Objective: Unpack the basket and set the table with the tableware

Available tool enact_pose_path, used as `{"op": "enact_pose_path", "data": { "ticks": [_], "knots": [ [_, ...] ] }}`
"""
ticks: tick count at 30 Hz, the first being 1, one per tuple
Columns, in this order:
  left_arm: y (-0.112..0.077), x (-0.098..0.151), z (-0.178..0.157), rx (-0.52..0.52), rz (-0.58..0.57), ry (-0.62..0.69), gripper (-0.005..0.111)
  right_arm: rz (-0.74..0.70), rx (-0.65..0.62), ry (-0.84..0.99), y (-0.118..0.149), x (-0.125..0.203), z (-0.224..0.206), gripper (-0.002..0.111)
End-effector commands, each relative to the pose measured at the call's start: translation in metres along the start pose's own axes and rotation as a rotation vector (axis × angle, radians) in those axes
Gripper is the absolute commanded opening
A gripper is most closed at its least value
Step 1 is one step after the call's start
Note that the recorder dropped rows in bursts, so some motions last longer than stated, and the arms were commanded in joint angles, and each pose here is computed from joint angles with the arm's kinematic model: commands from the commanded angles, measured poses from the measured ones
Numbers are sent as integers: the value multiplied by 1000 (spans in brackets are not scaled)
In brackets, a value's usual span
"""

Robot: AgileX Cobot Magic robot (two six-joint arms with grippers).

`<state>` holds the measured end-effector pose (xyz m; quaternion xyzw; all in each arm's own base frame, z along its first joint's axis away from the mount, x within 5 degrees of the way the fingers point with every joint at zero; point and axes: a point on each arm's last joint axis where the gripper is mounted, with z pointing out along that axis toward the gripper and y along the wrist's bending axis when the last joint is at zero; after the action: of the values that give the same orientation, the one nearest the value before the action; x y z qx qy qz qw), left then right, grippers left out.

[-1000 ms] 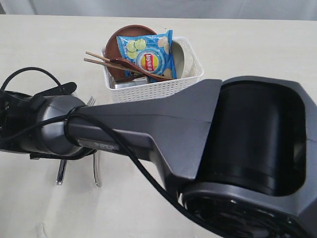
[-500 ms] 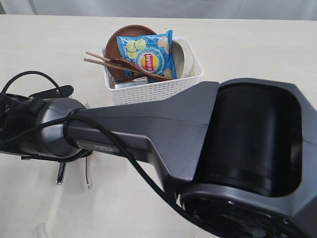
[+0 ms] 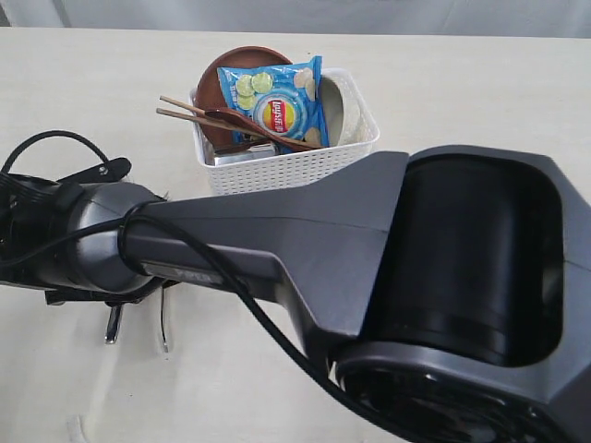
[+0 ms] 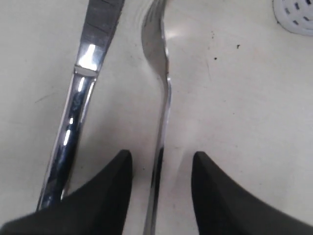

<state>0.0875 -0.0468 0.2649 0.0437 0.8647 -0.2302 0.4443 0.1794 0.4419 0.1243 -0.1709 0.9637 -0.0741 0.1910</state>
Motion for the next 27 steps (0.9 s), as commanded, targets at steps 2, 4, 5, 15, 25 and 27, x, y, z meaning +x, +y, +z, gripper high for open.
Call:
{"op": "enact_pose_path", "data": {
  "ticks": [2,4,5,15,25,27],
  "knots": [
    [-1,2,0,11,-2,6,0,-74,-3,32,-4,0,-8,26],
    [-1,2,0,11,-2,6,0,-82,-15,45,-7,-4,-9,28],
    [-1,2,0,11,-2,6,0,-83,-25,53,-9,-6,-10,30],
    [-1,2,0,11,-2,6,0,-141,-138,230,-18,-7,-18,36],
    [-1,2,0,10,0,8,0,-198,-212,257,-16,-3,-32,36],
    [-1,2,0,9,2,8,0,-203,-203,247,-20,-3,-36,36]
  ]
}}
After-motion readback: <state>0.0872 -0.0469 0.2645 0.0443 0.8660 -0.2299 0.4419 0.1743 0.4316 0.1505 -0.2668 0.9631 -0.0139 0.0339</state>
